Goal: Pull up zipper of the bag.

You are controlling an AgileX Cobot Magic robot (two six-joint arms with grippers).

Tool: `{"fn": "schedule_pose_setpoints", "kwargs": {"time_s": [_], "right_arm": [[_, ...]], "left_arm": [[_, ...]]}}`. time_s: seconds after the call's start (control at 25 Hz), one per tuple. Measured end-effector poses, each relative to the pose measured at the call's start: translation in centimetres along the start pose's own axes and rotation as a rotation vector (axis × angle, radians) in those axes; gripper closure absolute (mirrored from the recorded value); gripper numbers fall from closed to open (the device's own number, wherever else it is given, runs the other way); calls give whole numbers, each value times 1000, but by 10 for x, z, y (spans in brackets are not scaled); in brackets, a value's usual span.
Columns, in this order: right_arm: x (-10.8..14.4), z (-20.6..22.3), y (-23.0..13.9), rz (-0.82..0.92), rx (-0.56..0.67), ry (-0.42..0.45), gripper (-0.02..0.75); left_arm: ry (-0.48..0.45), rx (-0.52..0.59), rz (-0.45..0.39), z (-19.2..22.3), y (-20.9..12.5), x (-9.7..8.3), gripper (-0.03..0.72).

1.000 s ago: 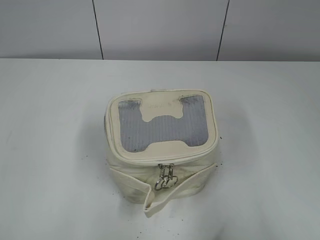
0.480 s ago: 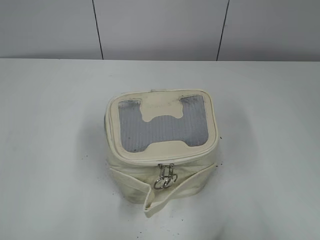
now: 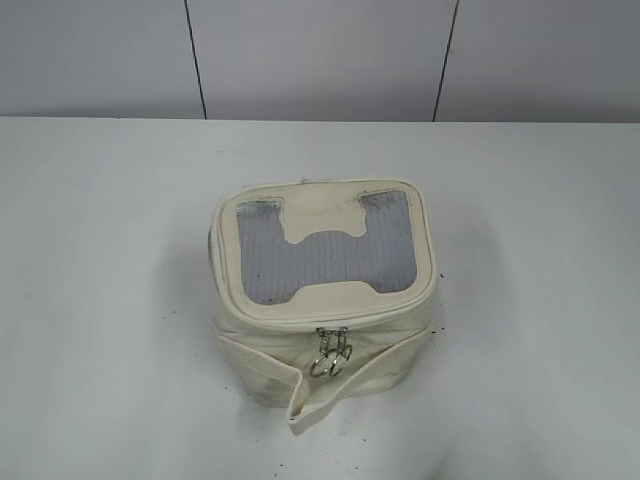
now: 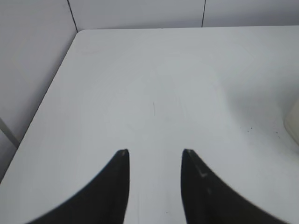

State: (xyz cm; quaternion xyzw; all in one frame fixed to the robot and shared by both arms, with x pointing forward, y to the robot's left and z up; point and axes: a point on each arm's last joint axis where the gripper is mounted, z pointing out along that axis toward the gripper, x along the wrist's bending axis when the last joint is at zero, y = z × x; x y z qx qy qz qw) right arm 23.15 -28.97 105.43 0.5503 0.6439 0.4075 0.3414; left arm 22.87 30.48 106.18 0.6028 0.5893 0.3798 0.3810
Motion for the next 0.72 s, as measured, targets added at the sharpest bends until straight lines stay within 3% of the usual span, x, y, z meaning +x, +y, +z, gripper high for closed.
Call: {"fn": "schedule_pose_setpoints", "kwargs": {"time_s": [0.72], "right_arm": [[0,0,0,0,0,0,150]], "left_arm": [[0,0,0,0,0,0,431]]}}
